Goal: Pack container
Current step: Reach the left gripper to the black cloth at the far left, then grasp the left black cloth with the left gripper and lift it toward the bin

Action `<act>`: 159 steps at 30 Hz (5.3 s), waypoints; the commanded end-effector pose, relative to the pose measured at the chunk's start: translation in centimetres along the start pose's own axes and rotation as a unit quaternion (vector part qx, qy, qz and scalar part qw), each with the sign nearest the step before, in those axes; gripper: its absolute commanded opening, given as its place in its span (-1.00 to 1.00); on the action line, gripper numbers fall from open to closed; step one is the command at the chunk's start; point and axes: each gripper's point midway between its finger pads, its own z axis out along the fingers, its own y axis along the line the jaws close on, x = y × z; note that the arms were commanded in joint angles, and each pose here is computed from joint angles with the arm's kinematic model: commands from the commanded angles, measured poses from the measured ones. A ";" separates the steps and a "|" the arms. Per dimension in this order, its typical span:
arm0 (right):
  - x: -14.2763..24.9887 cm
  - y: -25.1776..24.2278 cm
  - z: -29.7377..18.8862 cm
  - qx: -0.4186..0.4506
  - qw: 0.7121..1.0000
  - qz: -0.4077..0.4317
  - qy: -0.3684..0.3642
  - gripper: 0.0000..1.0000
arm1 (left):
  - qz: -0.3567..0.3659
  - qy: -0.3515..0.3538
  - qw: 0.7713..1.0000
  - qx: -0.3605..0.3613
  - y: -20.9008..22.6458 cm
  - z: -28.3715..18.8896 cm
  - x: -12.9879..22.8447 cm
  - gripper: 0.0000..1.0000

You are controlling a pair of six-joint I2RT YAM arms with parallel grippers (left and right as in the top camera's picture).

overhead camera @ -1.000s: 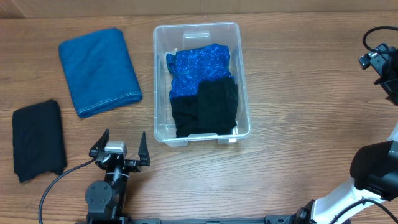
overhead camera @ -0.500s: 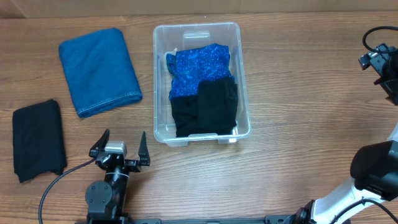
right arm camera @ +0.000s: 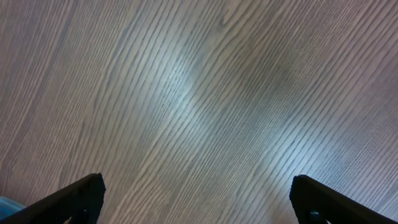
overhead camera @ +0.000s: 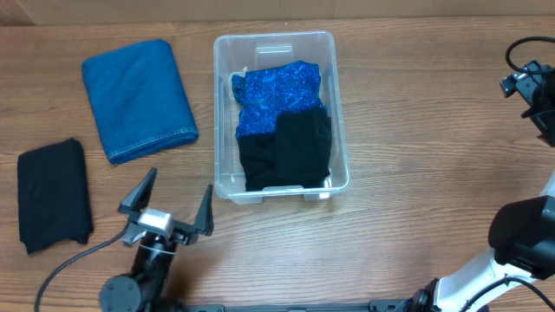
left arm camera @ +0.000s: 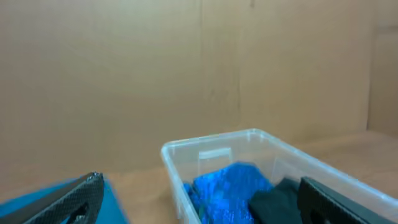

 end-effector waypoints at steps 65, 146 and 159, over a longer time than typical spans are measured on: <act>0.0 -0.1 -0.2 0.000 1.000 0.003 -0.003 1.00 | 0.084 0.730 0.500 -0.458 25.7 -6.7 19.4 1.00; 0.0 -0.1 -0.2 0.000 1.000 0.003 -0.003 1.00 | -0.128 0.219 0.854 -0.453 21.8 15.2 -15.7 -0.92; 0.0 -0.1 -0.2 0.000 1.000 0.003 -0.003 1.00 | -0.153 0.350 0.889 -0.254 0.3 19.4 -9.6 -0.92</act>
